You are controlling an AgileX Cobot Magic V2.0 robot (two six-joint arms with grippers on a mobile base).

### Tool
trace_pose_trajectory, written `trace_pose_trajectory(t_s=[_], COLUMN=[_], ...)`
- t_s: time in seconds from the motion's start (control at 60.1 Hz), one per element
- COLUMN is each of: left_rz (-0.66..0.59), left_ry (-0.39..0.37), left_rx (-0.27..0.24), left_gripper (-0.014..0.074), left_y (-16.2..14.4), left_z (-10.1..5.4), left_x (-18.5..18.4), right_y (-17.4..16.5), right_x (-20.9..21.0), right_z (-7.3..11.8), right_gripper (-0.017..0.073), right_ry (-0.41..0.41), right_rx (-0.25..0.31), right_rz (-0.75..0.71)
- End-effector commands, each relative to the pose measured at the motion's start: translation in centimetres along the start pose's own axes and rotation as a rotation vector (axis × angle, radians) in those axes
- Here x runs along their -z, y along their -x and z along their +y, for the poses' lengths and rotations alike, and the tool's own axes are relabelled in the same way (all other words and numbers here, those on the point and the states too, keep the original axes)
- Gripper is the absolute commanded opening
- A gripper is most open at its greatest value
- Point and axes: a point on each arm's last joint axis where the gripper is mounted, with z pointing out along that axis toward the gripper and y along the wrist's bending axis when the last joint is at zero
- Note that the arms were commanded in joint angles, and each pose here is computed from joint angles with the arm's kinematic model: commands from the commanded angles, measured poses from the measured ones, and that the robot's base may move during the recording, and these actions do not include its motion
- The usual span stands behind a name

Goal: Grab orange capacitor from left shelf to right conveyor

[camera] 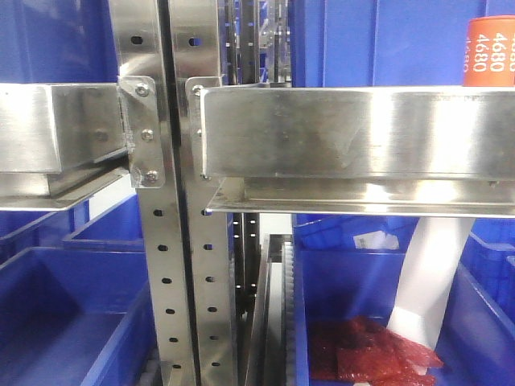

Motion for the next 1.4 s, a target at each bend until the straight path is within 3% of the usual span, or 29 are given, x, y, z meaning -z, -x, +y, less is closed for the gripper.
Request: trace_pose_trajectory(t_s=[0.0,1.048,1.28,1.38], left_rz=[-0.114,-0.114,-0.114,-0.114], left_ry=[-0.006,-0.006,-0.006,-0.006], left_rx=[-0.001,-0.001,-0.001,-0.001], left_gripper=[-0.0105,-0.0105,-0.0105,-0.0105], left_y=[1.1,1.1,1.1,1.1], left_z=[-0.1,-0.1,-0.1,-0.1], left_x=[0.2,0.2,0.2,0.2], right_y=[0.8,1.1,6.8,10.2], right_x=[0.2,0.2,1.9,2.6], right_z=[0.0,0.0,-0.1,-0.2], right_gripper=[0.0043,0.0043,0.0043,0.0043], right_ry=[-0.007,-0.007,-0.007,-0.004], right_rx=[0.008,0.008,-0.017,-0.038], right_rz=[-0.108,-0.14,-0.314,-0.312])
